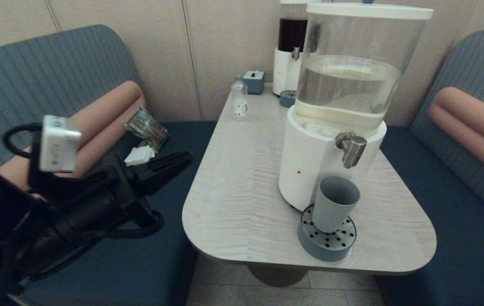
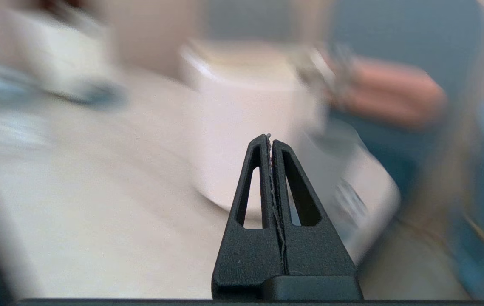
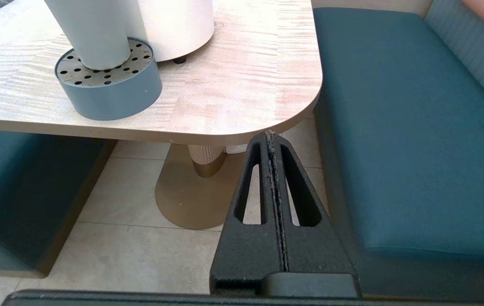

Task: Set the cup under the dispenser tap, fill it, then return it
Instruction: Turn on the faucet

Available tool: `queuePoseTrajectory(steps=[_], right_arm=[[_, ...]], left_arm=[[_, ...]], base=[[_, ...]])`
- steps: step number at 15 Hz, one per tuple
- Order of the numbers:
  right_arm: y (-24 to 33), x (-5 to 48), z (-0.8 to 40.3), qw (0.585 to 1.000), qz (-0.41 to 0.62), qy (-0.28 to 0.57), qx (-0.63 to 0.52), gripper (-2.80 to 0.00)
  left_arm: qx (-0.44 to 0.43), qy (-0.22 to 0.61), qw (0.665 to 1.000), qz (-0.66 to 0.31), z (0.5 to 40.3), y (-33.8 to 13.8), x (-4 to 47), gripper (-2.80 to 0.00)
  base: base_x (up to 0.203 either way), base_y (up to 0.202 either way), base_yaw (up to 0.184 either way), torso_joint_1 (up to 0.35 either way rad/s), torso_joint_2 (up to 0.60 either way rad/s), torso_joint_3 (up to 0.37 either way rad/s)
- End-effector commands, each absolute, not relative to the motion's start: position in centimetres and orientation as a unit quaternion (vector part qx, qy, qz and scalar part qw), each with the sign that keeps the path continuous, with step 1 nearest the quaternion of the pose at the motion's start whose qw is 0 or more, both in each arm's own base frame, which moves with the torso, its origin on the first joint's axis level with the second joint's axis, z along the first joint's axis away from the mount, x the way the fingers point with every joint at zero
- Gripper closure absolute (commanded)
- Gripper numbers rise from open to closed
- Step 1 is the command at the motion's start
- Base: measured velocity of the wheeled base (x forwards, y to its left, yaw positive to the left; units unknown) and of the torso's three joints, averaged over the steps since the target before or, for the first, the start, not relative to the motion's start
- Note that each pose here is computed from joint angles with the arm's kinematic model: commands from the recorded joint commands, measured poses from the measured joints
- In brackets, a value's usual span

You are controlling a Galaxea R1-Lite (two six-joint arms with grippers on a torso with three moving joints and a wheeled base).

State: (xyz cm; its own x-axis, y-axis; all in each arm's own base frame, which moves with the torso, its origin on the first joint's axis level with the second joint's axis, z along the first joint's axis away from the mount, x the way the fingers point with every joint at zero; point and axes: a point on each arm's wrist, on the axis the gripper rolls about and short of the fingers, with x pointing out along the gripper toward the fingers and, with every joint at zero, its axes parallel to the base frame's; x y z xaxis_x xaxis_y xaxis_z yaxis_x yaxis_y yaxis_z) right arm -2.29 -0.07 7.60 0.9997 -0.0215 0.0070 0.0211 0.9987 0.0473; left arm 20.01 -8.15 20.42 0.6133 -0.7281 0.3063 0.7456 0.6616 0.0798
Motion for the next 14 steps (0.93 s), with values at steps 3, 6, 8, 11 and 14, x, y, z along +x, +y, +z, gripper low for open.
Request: queuePoseTrajectory(steps=[3,6,8,11,14], right_arm=[[-0.1,-2.3,7.6,1.000,-0.010,-0.003,0.024,0.00],[-0.1,-2.3,7.6,1.000,-0.010,-0.003,0.024,0.00],[-0.1,-2.3,7.6,1.000,-0.011,-0.003,0.024,0.00],[-0.1,-2.3,7.6,1.000,-0.011,-0.003,0.024,0.00],[-0.1,-2.3,7.6,1.000,-0.011,-0.003,0.024,0.00]], left_arm=[[-0.028,-0.286,0.918,-0.272,25.0,-2.9,13.4,0.00],[-0.022,-0.326,0.917,-0.228,26.3,-1.6,8.9,0.00],[-0.026,-0.310,0.926,-0.213,26.3,-1.2,5.9,0.00],[-0.028,-0.267,0.946,-0.183,25.6,-0.7,1.6,0.00],[-0.002,-0.275,0.953,-0.129,24.8,-0.4,-2.2,0.00]], base=[[0.000,0.000,0.000,0.000,0.00,0.000],[0.000,0.000,0.000,0.000,0.00,0.000],[0.000,0.000,0.000,0.000,0.00,0.000],[0.000,0.000,0.000,0.000,0.00,0.000],[0.000,0.000,0.000,0.000,0.00,0.000]])
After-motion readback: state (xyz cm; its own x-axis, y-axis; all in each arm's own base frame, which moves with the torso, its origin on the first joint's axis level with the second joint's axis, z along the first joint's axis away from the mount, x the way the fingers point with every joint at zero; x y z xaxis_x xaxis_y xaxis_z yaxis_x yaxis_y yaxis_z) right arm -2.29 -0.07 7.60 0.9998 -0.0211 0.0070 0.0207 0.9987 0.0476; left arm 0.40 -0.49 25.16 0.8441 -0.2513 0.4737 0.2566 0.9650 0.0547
